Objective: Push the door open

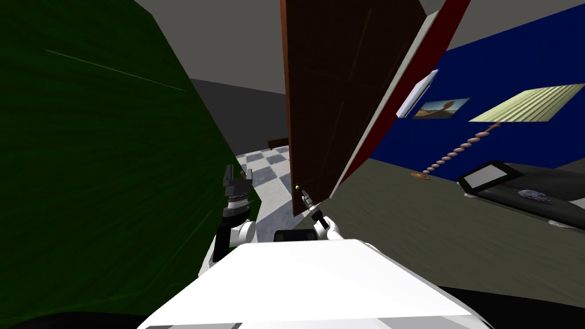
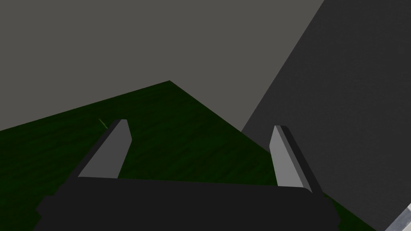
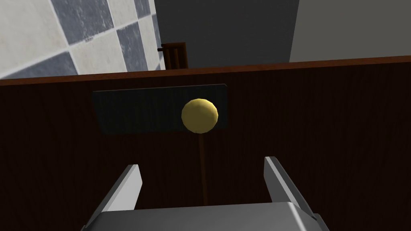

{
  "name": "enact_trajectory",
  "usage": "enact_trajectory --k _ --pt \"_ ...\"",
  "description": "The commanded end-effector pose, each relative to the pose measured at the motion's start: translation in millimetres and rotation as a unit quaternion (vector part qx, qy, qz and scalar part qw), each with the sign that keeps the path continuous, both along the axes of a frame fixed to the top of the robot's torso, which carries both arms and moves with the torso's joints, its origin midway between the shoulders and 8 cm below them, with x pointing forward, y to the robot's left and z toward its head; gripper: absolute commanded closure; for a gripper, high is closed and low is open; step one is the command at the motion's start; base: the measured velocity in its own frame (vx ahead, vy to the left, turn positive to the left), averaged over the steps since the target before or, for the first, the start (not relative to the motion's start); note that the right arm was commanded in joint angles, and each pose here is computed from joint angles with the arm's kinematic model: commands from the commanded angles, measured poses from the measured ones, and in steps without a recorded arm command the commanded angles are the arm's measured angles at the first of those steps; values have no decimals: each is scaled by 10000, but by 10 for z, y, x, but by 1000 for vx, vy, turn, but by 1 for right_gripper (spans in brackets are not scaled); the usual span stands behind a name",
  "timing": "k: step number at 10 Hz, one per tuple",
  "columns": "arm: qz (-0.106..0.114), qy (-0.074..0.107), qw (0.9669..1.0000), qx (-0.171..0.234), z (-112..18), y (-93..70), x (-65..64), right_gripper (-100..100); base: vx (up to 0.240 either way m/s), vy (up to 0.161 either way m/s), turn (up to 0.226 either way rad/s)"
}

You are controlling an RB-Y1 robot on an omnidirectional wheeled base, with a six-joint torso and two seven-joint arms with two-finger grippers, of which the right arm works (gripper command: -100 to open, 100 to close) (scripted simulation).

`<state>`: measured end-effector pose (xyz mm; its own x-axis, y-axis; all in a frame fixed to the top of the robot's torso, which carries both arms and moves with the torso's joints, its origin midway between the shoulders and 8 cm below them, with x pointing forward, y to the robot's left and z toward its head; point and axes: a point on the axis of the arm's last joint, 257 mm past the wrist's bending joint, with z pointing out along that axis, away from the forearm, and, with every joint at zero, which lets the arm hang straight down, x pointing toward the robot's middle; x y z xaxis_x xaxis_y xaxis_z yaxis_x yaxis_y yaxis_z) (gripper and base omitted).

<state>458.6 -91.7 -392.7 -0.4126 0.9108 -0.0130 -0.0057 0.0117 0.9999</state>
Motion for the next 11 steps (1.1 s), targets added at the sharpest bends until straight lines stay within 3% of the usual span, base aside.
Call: enact_trajectory --k 1,5,6,11 --pt "-22 -15 10000 2 2 -6 -3 -100 187 105 26" --pt "-49 -31 10000 27 10 9 -7 -100 171 77 17" --pt "-49 -31 10000 27 10 9 -7 100 -19 -4 -4" --pt "-49 -31 10000 27 10 9 -7 100 -14 -6 3"
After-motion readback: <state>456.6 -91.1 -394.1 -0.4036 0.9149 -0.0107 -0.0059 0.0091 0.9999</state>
